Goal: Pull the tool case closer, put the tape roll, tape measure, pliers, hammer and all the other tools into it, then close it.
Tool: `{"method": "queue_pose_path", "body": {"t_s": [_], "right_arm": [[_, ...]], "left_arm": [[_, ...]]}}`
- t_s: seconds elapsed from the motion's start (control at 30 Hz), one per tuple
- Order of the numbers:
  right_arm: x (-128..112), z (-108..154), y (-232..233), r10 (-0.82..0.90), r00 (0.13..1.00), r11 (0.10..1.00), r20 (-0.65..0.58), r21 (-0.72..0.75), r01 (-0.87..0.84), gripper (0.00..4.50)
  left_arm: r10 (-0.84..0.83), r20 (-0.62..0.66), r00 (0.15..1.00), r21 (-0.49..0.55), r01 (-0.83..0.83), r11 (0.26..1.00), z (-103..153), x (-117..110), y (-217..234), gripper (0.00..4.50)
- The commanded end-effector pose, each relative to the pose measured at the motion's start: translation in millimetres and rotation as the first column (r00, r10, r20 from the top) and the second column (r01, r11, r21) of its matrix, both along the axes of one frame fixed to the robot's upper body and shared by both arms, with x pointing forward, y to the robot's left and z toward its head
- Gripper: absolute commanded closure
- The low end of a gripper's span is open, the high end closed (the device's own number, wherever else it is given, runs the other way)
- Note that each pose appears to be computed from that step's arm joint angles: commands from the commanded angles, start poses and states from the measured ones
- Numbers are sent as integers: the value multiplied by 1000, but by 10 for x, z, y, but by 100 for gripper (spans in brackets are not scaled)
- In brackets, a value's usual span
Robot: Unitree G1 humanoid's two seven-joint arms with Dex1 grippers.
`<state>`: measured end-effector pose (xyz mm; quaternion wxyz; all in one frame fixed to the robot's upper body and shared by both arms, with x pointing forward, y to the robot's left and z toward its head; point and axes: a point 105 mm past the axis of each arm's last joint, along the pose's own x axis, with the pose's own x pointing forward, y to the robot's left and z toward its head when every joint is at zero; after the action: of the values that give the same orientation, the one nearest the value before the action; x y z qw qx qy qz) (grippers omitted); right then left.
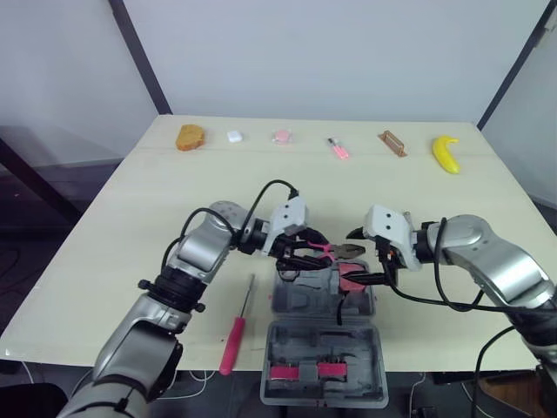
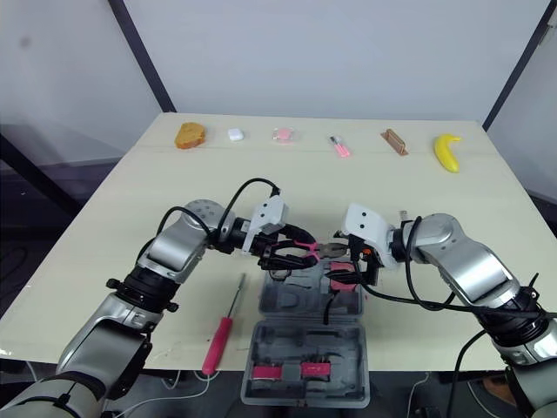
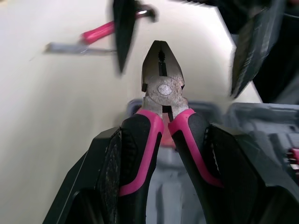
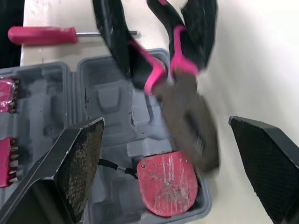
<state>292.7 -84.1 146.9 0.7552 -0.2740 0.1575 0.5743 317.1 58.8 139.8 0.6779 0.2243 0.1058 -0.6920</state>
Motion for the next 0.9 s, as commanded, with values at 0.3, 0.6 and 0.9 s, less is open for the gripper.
{"method": "queue_pose_path", "body": {"t_s": [0.3,0.6,0.9], "right_arm": [[22,-17,73,20,1000,999,16,-25,-19,184],[40,-14,96,18,999,1000,33,-14,-17,349],[32,10,62,4,998,1000,60,18,-5,349]], "left_arm": [[-67,65,996,-28,69,997,122,5,-163,202],[-49,42,998,-20,50,999,11,25,-104,202],[-26,-78,997,-30,24,999,-6,16,90,202]]}}
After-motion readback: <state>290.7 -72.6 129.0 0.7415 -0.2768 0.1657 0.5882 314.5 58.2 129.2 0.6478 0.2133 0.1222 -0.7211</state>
